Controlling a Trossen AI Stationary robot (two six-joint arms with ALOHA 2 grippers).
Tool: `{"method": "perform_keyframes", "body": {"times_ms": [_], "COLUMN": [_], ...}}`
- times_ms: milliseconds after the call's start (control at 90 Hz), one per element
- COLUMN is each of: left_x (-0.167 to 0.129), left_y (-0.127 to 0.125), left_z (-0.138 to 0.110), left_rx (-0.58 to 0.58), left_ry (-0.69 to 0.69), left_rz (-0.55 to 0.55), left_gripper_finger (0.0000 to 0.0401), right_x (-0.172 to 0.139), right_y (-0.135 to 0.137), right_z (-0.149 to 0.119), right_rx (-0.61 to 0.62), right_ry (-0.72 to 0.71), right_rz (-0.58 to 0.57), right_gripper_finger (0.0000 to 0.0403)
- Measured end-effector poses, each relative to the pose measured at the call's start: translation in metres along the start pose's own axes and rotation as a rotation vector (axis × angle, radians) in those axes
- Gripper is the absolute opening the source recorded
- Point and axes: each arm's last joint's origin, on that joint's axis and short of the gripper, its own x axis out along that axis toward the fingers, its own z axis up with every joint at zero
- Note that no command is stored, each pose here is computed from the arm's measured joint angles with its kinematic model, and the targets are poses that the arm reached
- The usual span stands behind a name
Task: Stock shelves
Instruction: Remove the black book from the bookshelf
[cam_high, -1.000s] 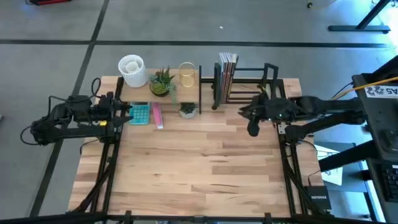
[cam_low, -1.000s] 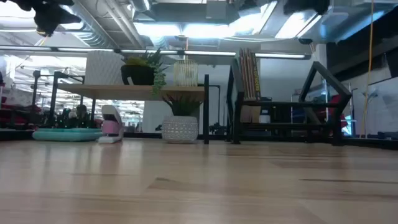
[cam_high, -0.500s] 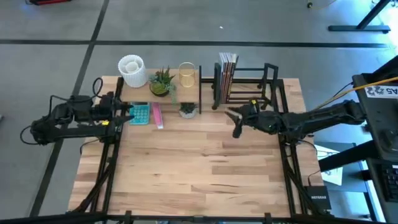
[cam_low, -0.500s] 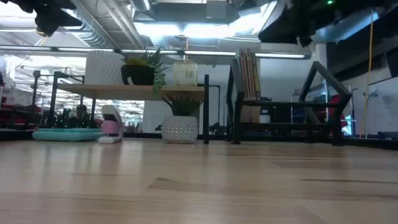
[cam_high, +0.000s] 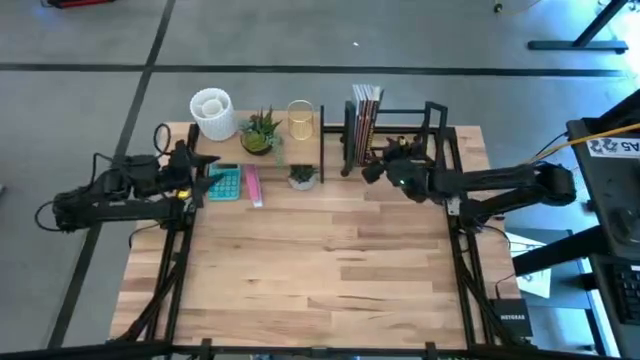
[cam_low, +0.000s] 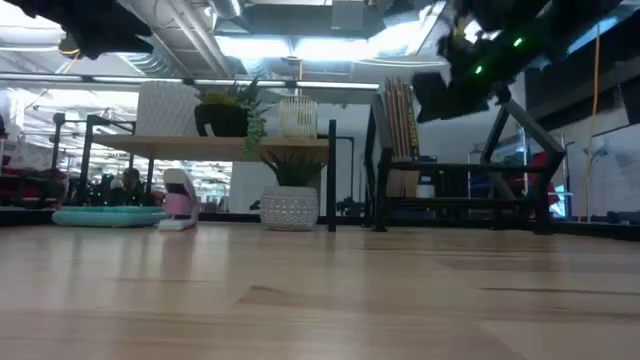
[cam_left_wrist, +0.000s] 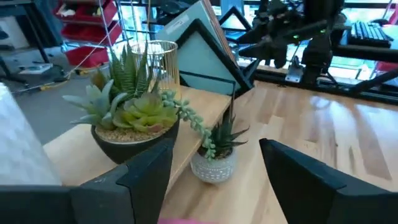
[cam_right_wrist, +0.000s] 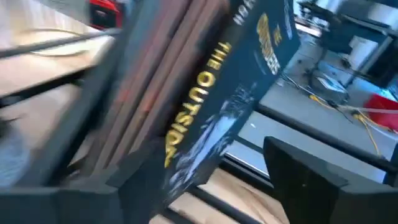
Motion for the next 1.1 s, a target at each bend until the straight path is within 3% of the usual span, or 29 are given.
{"method": "perform_keyframes", "body": {"times_ms": [267, 944, 1100], "left_x": [0.007, 0.007, 0.007], "left_y": [-0.002, -0.001, -0.001], "left_z": [-0.006, -0.006, -0.006], "left_rx": [-0.015, 0.030, 0.034], "left_ry": [-0.007, -0.011, -0.010], "left_rz": [0.006, 0.035, 0.035], "left_gripper_finger": [0.0236, 0.0237, 0.0237], "right_x": [0.016, 0.029, 0.029], "right_y": [-0.005, -0.025, -0.026], "right_z": [0.003, 0.000, -0.002], "right_rx": [0.116, 0.204, 0.221], "right_ry": [0.017, 0.034, 0.043], "right_rz": [0.095, -0.104, -0.124], "right_gripper_finger": [0.0266, 0.0235, 0.0180]}}
